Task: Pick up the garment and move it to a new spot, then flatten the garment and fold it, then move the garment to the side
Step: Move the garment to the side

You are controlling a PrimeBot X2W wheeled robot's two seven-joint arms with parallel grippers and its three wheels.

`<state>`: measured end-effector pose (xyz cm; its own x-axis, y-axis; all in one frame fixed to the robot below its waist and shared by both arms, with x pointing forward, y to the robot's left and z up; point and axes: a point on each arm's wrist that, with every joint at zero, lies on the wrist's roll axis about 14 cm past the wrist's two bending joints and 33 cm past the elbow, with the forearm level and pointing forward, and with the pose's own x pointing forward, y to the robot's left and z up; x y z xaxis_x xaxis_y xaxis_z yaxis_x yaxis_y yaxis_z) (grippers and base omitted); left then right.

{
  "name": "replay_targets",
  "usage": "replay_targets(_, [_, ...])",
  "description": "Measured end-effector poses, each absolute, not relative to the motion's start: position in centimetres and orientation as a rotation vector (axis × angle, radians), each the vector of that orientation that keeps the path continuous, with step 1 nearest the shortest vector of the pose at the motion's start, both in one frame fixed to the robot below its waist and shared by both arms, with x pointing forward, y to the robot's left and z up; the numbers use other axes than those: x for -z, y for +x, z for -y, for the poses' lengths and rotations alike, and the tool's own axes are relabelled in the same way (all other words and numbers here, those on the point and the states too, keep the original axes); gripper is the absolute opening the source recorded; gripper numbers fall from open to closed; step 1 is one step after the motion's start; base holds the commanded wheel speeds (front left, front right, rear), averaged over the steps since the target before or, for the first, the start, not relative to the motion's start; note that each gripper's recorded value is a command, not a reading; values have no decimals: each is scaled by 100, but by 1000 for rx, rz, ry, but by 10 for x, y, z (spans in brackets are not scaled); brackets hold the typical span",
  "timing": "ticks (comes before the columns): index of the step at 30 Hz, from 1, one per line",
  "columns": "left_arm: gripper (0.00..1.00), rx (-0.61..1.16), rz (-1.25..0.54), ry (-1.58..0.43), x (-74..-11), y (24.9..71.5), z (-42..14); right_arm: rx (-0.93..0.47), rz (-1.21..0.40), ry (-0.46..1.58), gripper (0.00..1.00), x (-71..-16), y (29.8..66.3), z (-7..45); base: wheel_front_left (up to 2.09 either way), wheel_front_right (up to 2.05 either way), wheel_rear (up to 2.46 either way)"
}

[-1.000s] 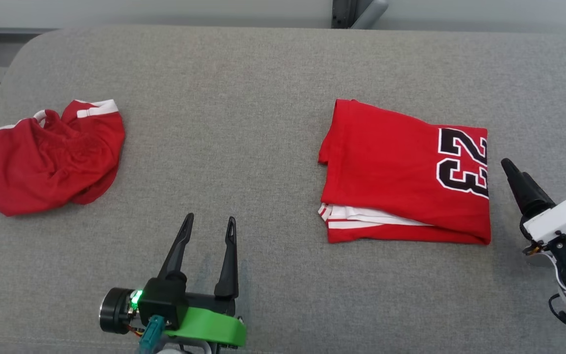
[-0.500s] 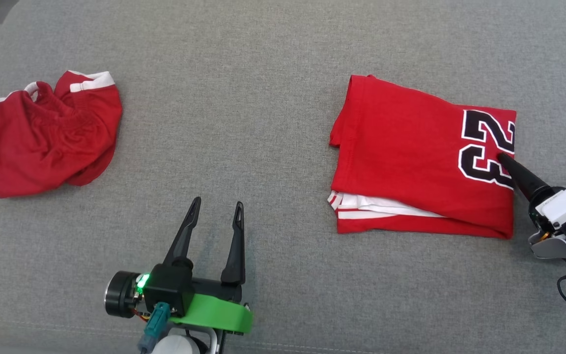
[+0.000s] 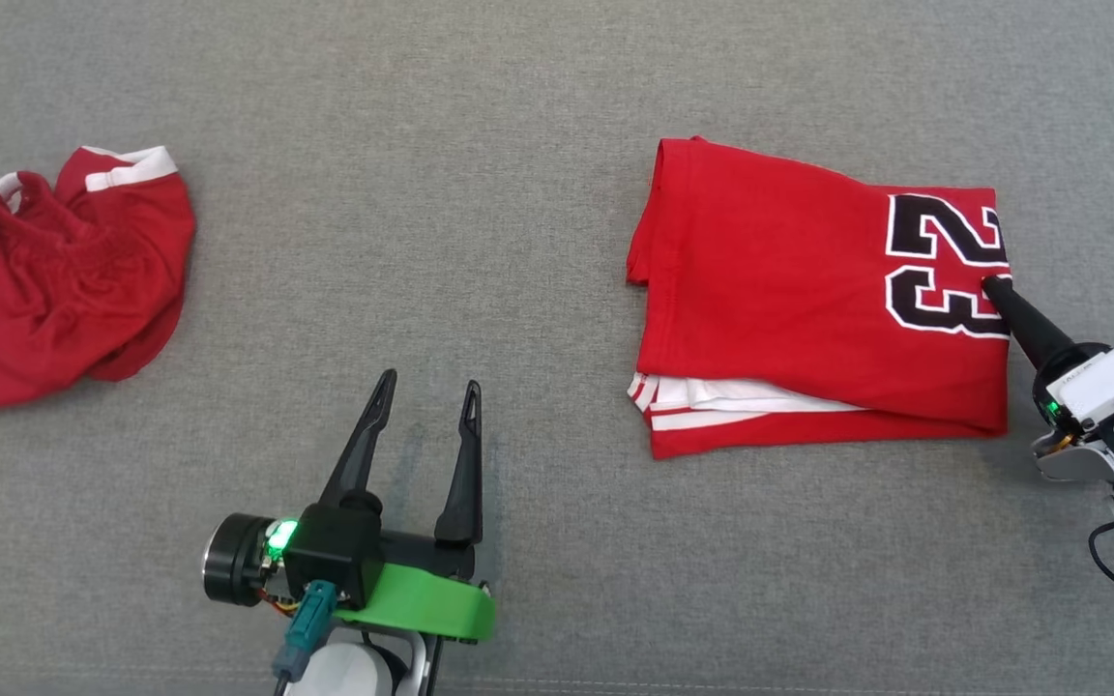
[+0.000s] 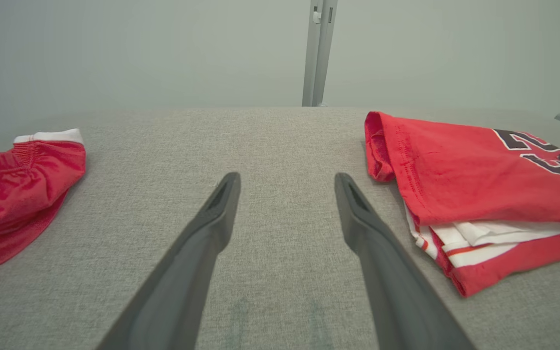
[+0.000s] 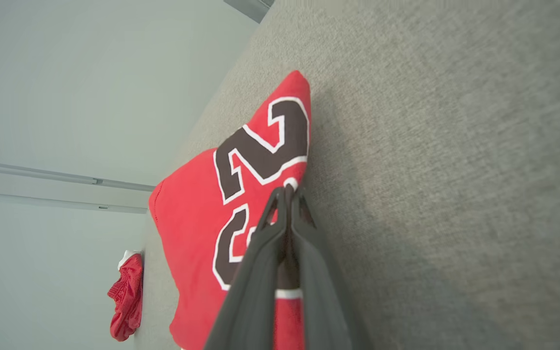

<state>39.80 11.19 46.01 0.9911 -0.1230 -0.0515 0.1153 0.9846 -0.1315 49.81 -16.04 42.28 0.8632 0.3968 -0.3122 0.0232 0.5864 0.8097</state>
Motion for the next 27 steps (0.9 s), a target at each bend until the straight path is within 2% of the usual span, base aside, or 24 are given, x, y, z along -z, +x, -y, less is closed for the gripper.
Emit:
replay_targets(11, [100, 242, -35, -108, -460, 417, -79, -167, -373, 881, 0, -443, 485, 194, 0, 0, 0])
replay_targets(27, [100, 524, -9, -122, -456, 433, 6, 18, -293, 845, 0, -449, 424, 257, 0, 0, 0])
